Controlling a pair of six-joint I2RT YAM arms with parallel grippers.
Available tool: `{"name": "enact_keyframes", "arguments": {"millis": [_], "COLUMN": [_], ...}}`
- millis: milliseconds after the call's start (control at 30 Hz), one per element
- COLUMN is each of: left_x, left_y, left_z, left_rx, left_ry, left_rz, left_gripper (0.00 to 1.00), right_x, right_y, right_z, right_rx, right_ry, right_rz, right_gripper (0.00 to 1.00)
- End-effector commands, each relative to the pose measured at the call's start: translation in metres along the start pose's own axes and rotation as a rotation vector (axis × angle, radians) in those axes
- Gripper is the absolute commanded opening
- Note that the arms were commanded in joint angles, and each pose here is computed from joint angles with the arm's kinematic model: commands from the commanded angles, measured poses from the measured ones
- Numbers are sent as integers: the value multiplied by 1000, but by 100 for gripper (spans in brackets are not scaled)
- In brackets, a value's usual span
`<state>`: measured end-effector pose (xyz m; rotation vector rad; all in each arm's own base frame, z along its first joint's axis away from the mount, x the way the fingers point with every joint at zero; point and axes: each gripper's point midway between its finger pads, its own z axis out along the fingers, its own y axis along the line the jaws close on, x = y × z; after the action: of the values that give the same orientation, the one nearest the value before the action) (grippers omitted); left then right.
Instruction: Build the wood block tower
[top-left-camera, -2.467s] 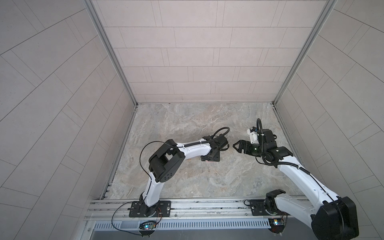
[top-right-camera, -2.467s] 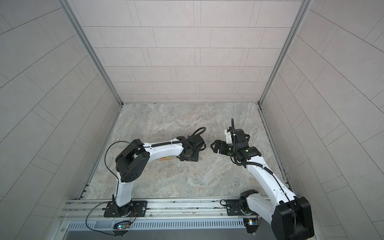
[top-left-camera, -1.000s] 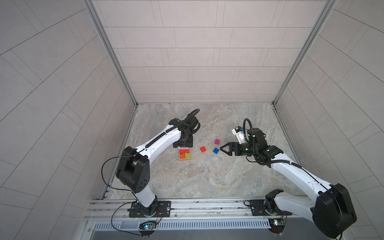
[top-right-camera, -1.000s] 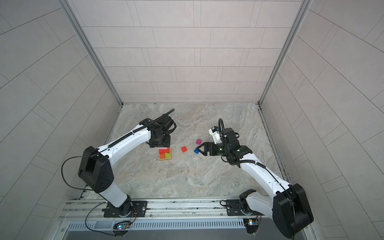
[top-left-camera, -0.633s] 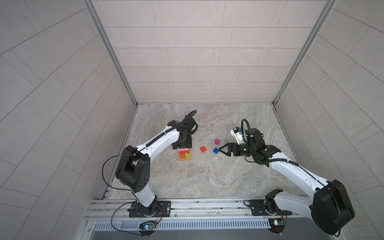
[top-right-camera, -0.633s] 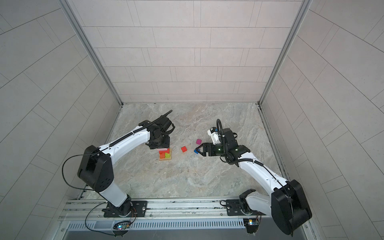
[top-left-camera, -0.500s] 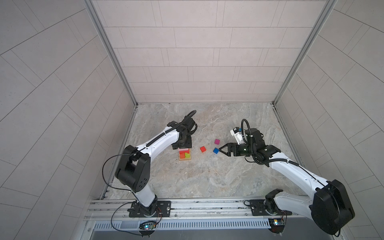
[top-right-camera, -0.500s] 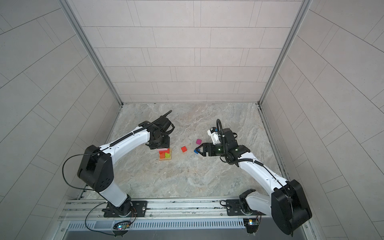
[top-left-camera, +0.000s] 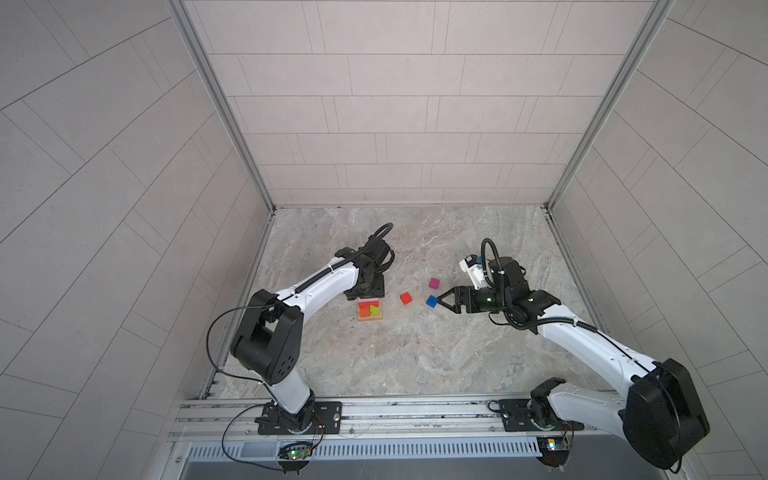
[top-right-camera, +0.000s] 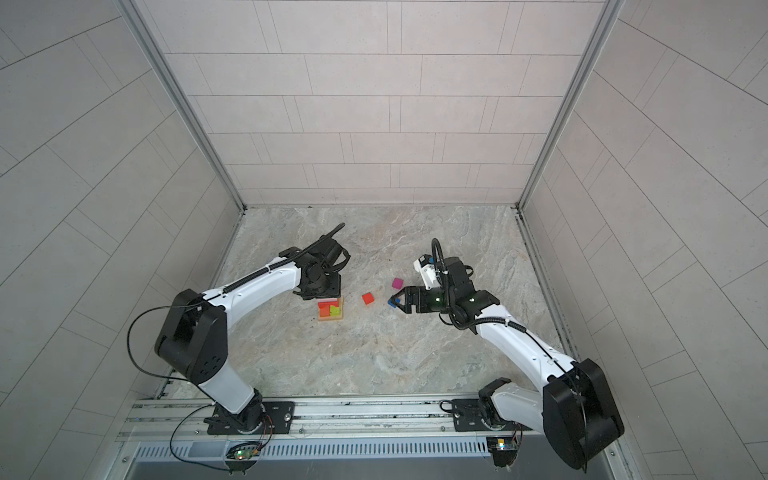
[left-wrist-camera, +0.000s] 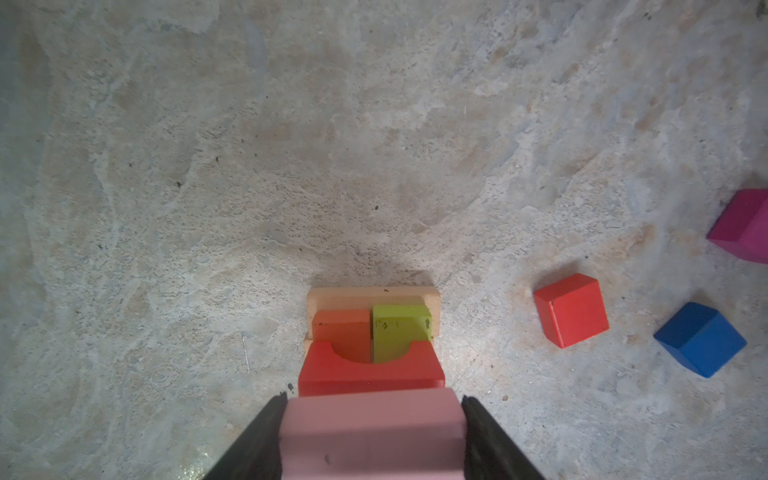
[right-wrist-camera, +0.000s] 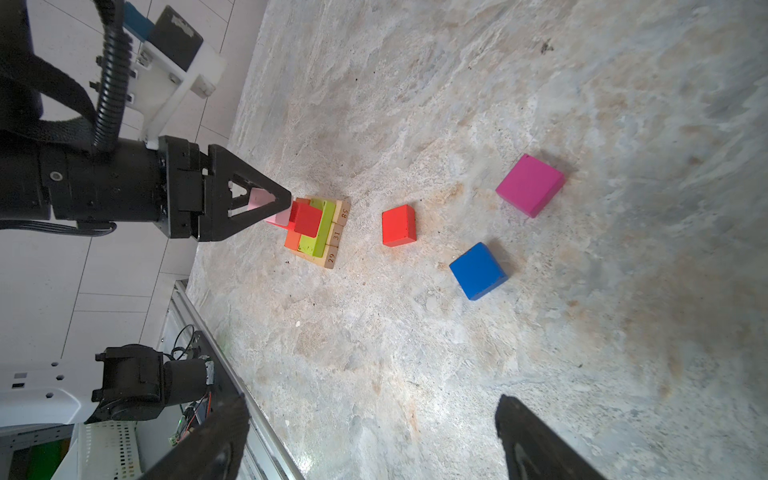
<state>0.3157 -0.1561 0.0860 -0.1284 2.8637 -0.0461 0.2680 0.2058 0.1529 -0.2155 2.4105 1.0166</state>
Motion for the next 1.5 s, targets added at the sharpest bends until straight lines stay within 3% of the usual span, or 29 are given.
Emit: {"name": "enact_keyframes", "arguments": {"millis": [0, 1467], "left_x": [-1, 3], "left_y": [5, 8], "left_z": [-1, -2], "left_rx": [-1, -6], "left_ry": [-19, -10], "left_rz": [4, -9], "left_gripper": [56, 56], "right_x": [-6, -3], "right_y": [5, 2], "right_z": [-2, 0], "right_rx": [4, 16], "right_ry": [-10, 6], "right_rz": [-18, -20], "right_gripper": [94, 94]}}
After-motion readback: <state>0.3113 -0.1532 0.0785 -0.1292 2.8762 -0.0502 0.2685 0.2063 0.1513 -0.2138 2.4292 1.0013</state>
